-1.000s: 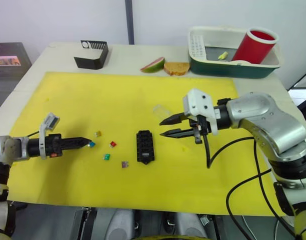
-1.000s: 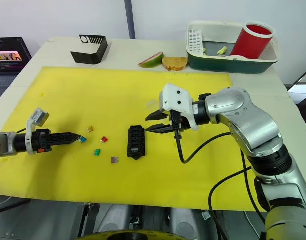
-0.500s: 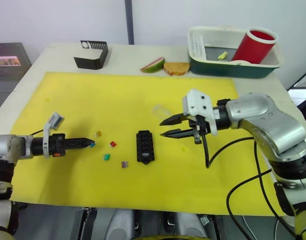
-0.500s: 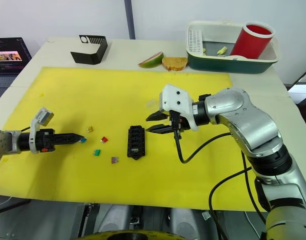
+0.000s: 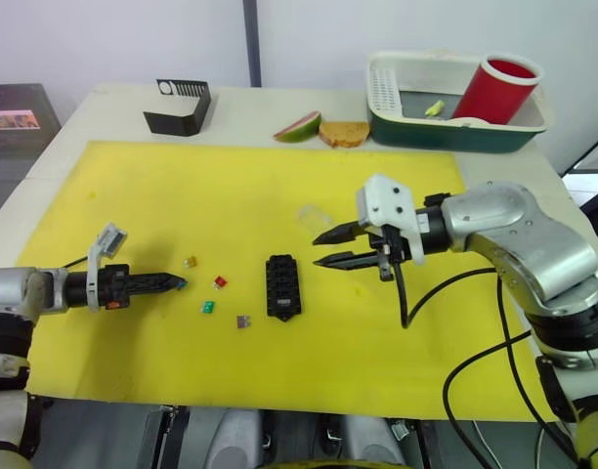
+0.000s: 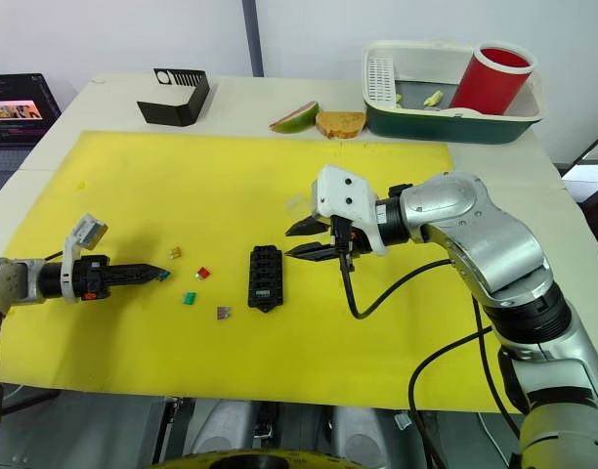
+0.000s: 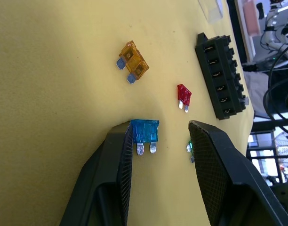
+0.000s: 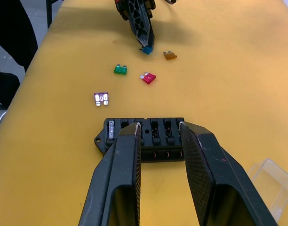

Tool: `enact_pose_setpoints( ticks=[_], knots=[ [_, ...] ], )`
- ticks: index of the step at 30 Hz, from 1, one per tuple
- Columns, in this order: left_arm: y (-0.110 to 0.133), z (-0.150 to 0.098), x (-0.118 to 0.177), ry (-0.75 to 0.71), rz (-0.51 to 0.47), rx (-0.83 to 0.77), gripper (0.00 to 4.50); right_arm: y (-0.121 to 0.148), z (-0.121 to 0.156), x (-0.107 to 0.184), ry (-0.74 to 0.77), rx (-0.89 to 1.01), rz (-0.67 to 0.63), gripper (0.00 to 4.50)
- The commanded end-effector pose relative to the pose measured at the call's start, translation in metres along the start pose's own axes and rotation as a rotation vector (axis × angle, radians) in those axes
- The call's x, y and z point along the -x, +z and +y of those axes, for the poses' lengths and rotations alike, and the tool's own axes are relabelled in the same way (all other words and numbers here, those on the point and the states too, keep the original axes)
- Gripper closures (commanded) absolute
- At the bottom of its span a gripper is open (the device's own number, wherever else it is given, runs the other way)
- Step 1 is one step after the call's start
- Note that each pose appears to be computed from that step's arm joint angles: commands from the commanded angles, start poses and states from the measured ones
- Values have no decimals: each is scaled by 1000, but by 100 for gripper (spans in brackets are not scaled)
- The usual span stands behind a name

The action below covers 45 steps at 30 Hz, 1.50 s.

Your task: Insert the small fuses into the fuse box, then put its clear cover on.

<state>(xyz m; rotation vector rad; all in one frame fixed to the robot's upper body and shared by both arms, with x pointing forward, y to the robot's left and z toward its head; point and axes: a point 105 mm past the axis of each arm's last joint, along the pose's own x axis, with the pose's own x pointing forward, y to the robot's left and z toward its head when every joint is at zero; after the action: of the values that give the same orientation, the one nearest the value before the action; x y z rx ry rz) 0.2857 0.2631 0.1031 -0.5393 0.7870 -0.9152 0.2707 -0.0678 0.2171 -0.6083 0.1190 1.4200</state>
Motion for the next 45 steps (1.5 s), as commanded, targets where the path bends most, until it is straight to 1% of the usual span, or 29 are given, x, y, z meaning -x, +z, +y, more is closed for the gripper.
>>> enact_pose_setpoints(
  ticks=[1,9,11,18,22,24,26,30,33,39,42,45],
  knots=[
    [-1,3,1,20,0,-6,392,6,2,2,-3,44,-4,304],
    [-4,3,2,15,6,-15,392,5,1,1,-2,41,-4,304],
    [-4,2,2,10,6,-18,448,4,1,1,-1,41,-3,304],
    [-2,-1,4,3,3,-39,449,4,1,1,-2,39,-4,304],
    [7,-12,5,-28,-25,-74,449,3,1,1,-1,36,-3,304],
    [26,-37,5,-95,-66,-142,449,4,1,3,2,2,-16,304],
    [43,-69,0,-185,-98,-232,449,5,1,5,9,-103,-47,304],
    [58,-122,-16,-325,-111,-374,449,12,-2,9,27,-285,-131,304],
    [59,-158,-29,-426,-102,-480,449,22,-5,9,41,-385,-216,304],
    [57,-192,-47,-528,-99,-593,449,33,-3,3,39,-443,-288,304],
    [59,-200,-52,-550,-109,-624,449,40,-2,3,45,-461,-318,304],
    [59,-202,-56,-555,-106,-637,449,46,-3,3,49,-467,-338,304]
  ],
)
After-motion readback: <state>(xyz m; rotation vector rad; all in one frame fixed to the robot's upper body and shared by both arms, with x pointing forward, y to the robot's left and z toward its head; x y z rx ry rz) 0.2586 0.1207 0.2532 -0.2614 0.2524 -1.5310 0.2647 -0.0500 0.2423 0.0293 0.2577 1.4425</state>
